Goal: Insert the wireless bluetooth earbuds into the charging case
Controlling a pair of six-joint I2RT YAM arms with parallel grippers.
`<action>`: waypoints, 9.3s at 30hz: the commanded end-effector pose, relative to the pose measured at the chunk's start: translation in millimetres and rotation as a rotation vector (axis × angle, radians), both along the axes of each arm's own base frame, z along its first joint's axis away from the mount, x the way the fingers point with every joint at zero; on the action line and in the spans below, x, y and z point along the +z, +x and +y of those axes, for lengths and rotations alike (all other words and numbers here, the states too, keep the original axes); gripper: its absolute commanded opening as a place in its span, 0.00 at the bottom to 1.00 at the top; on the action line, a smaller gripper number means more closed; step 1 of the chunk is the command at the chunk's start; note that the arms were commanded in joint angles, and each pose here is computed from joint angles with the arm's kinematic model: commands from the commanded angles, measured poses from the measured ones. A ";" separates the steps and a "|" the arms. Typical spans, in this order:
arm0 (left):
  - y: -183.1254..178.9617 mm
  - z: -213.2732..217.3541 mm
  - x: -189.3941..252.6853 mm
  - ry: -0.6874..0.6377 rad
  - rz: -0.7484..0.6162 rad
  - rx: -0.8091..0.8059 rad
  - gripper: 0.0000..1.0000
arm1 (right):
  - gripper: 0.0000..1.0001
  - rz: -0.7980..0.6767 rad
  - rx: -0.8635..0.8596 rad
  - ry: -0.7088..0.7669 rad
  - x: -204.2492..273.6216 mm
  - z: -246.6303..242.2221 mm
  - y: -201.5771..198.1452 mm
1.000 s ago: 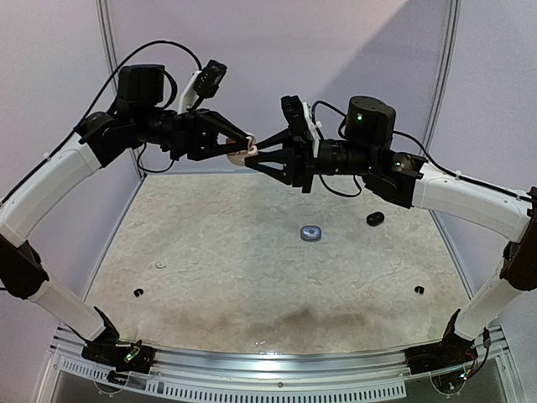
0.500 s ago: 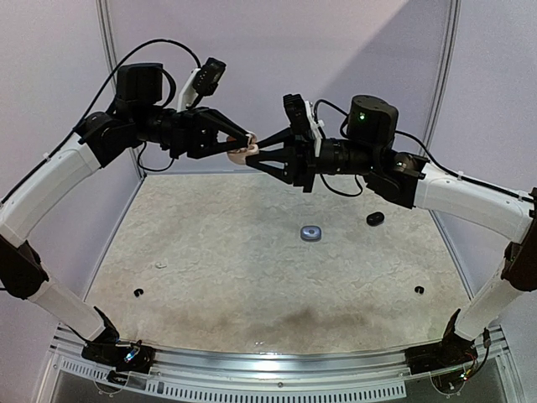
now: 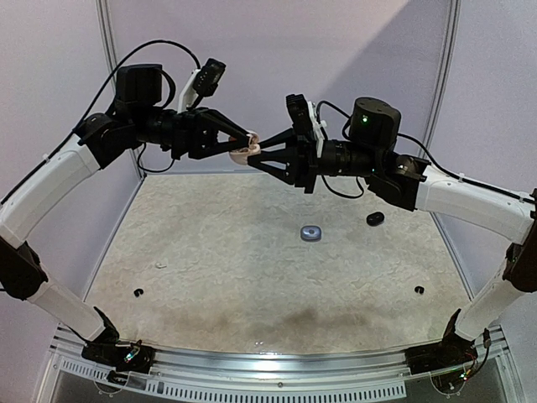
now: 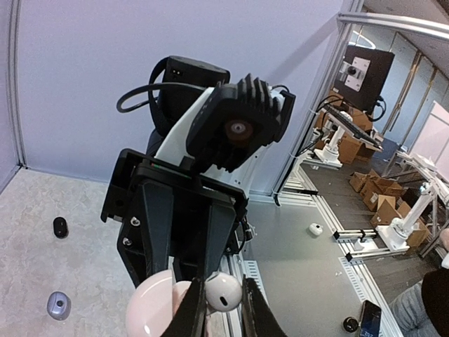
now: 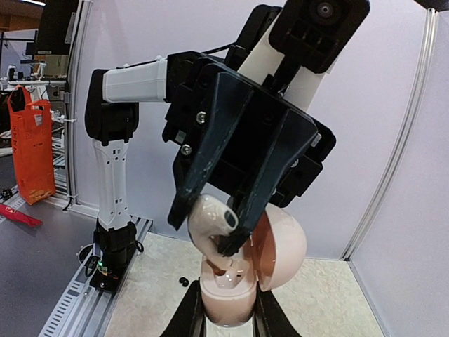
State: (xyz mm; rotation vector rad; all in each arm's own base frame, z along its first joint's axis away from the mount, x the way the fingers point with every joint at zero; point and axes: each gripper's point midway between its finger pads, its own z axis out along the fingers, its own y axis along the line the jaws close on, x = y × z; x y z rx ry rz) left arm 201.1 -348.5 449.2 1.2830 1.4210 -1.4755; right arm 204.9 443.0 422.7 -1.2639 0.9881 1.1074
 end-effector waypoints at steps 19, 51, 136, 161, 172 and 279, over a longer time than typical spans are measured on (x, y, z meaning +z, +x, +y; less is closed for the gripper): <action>8.3 -9.1 -23.5 0.052 0.052 0.055 0.15 | 0.03 -0.043 0.058 0.104 39.3 -2.0 -23.5; 16.9 -10.4 -26.9 0.043 0.125 0.113 0.16 | 0.03 0.051 -0.044 0.082 36.6 -2.5 -5.9; 157.5 171.3 -426.1 1.252 0.235 0.537 0.25 | 0.01 0.331 -0.526 -0.025 -39.1 -70.2 69.4; 92.0 171.9 -442.7 1.305 0.330 0.396 0.17 | 0.01 0.329 -0.533 -0.041 -46.9 -69.4 71.2; 77.4 166.3 -442.0 1.311 0.352 0.358 0.18 | 0.01 0.327 -0.534 -0.044 -48.6 -69.4 71.3; 38.1 79.5 22.5 0.095 -0.086 0.412 0.11 | 0.03 0.159 0.062 -0.009 -9.4 -29.2 -10.4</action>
